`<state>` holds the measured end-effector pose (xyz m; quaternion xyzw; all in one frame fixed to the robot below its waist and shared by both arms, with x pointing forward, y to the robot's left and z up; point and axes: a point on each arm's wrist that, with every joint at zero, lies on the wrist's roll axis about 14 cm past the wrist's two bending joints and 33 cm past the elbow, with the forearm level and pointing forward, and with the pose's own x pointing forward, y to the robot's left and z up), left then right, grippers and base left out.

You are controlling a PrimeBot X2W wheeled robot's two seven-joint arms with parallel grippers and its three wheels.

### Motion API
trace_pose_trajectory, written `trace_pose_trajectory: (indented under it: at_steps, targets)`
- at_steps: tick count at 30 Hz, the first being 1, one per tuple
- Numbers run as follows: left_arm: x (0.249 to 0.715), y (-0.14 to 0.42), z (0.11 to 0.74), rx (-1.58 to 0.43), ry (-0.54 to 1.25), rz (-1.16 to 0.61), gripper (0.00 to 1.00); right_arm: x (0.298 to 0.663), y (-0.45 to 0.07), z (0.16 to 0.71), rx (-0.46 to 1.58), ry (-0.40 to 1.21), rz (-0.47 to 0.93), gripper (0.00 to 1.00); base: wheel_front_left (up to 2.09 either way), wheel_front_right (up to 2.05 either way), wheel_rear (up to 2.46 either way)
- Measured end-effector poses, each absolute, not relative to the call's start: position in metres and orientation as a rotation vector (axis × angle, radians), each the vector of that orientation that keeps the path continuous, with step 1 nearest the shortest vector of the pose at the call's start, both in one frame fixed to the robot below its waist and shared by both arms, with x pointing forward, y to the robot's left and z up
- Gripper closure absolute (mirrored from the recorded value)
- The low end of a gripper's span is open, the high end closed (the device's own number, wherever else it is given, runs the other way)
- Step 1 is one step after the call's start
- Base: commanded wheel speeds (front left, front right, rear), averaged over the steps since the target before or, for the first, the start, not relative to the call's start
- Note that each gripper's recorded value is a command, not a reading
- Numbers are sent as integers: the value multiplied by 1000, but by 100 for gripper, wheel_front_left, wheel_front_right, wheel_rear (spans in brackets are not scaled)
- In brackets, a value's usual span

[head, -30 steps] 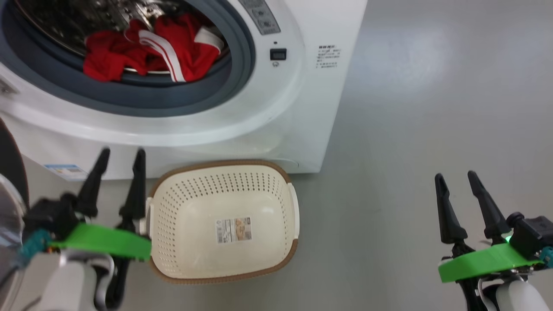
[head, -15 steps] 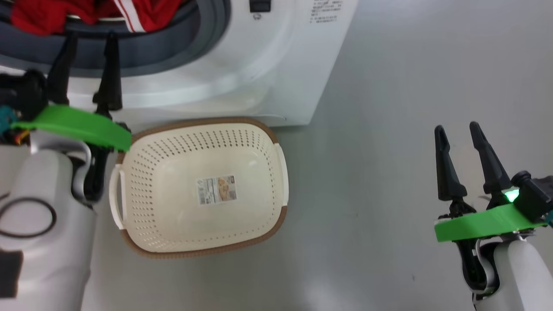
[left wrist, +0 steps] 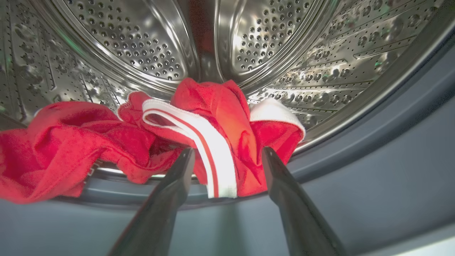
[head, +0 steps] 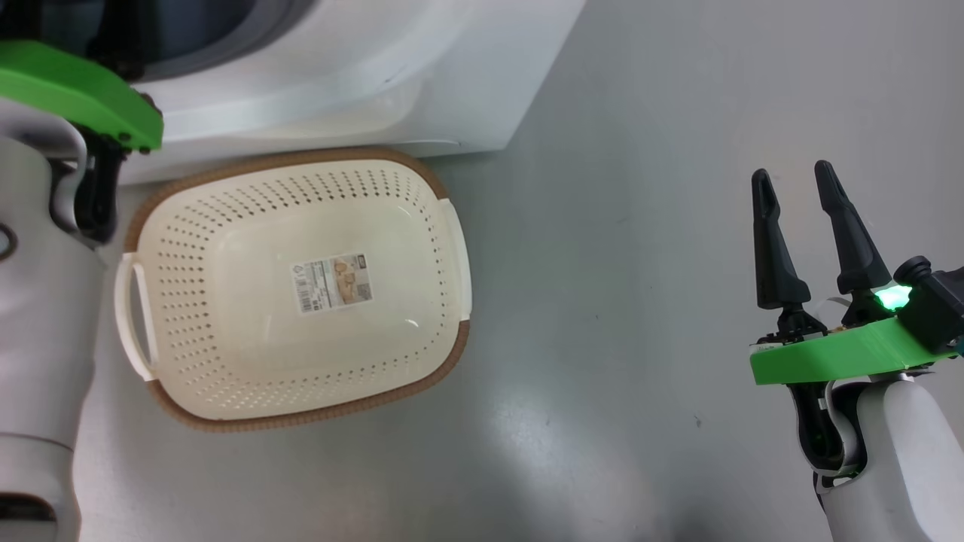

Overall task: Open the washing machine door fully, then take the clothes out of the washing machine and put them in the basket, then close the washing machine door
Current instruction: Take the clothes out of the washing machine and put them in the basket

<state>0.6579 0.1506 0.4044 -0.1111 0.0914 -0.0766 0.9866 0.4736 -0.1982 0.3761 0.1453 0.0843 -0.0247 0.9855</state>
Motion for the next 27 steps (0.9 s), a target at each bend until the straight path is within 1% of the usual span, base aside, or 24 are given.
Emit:
trace_pose_trajectory:
  at_steps: [9,18,19,20,21,22,27]
  targets:
    - [680,145,380,-216,257,-164,0,472,-210,362,287,198,-85,0,0,0,0]
    - [690,146,370,-194,291,-172,0,470,-215,358,277,208,-94,0,0,0,0]
    - [691,145,369,-190,292,-175,12,470,-215,358,276,208,-93,0,0,0,0]
    - [692,145,369,-189,293,-177,49,470,-214,358,276,209,-92,0,0,0,0]
    - [692,144,368,-187,296,-180,76,470,-214,357,276,210,-90,0,0,0,0]
    - [691,143,366,-182,299,-185,100,470,-213,357,277,211,-89,0,0,0,0]
    - [690,143,369,-196,288,-183,100,471,-211,357,279,210,-83,0,0,0,0]
